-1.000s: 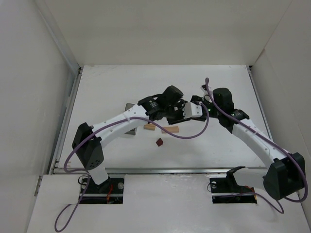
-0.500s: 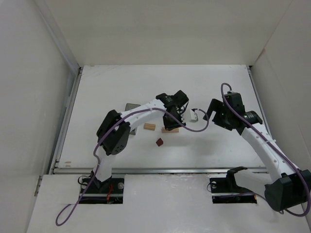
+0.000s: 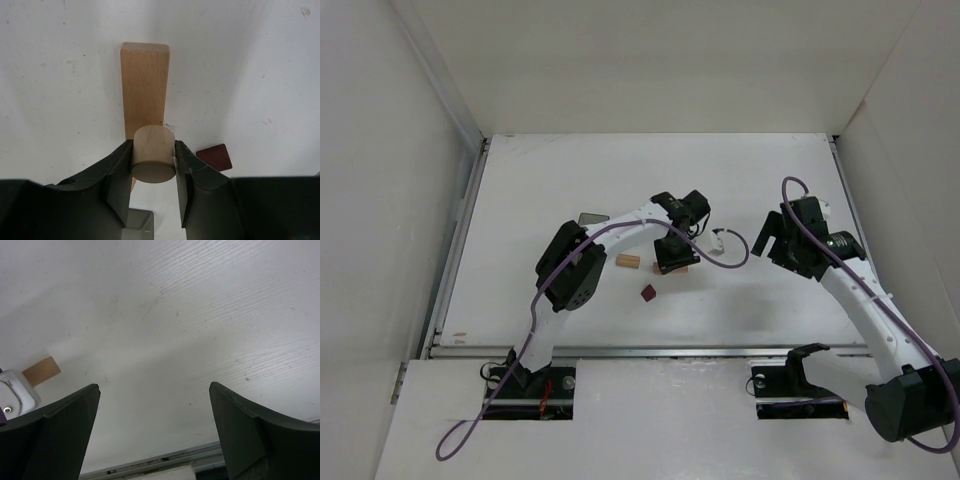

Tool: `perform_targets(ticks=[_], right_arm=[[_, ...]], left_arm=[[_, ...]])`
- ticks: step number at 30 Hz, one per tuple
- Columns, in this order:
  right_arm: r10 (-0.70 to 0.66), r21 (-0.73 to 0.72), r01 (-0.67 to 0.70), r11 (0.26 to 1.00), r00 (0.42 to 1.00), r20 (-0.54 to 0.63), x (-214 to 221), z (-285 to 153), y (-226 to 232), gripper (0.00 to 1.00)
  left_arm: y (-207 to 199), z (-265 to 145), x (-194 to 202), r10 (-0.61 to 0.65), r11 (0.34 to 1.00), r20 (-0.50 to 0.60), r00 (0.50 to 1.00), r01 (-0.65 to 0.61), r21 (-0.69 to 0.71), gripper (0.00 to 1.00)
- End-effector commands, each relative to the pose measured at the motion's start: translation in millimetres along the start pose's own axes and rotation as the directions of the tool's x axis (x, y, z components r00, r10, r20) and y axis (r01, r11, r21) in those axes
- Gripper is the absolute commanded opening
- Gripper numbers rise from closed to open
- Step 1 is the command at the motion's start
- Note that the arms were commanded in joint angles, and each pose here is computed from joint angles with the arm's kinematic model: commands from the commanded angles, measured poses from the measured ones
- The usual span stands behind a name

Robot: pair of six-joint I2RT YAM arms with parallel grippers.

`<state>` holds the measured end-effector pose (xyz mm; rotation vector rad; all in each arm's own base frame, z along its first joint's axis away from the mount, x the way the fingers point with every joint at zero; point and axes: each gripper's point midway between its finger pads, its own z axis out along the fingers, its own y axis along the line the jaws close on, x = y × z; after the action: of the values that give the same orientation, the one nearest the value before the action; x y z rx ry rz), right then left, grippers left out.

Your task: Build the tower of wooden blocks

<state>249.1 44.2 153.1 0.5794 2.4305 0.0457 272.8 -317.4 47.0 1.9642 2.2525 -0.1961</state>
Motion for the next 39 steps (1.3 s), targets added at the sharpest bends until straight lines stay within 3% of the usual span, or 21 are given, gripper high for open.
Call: perform_targets(ticks=[1, 33, 39], right_arm=[[0.013, -0.008, -0.013, 1.0, 0.998, 0.054, -17.3, -10.5, 3.7, 0.96], [0.016, -0.021, -0.015, 1.0, 0.998, 0.056, -16.2, -10.7, 5.0, 0.96], [0.016, -0.021, -0.015, 1.0, 0.998, 0.056, -16.2, -10.7, 5.0, 0.96]], left_arm=[[0.6, -17.1, -9.3, -0.009, 1.0, 0.044, 0.999, 0.01, -0.016, 0.0], [10.4, 7.8, -24.2, 0.001, 0.998, 0.011, 1.0, 0.0, -0.07, 0.0], [9.1, 9.7, -21.5, 0.0, 0.998, 0.003, 1.0, 0.0, -0.066, 0.1]])
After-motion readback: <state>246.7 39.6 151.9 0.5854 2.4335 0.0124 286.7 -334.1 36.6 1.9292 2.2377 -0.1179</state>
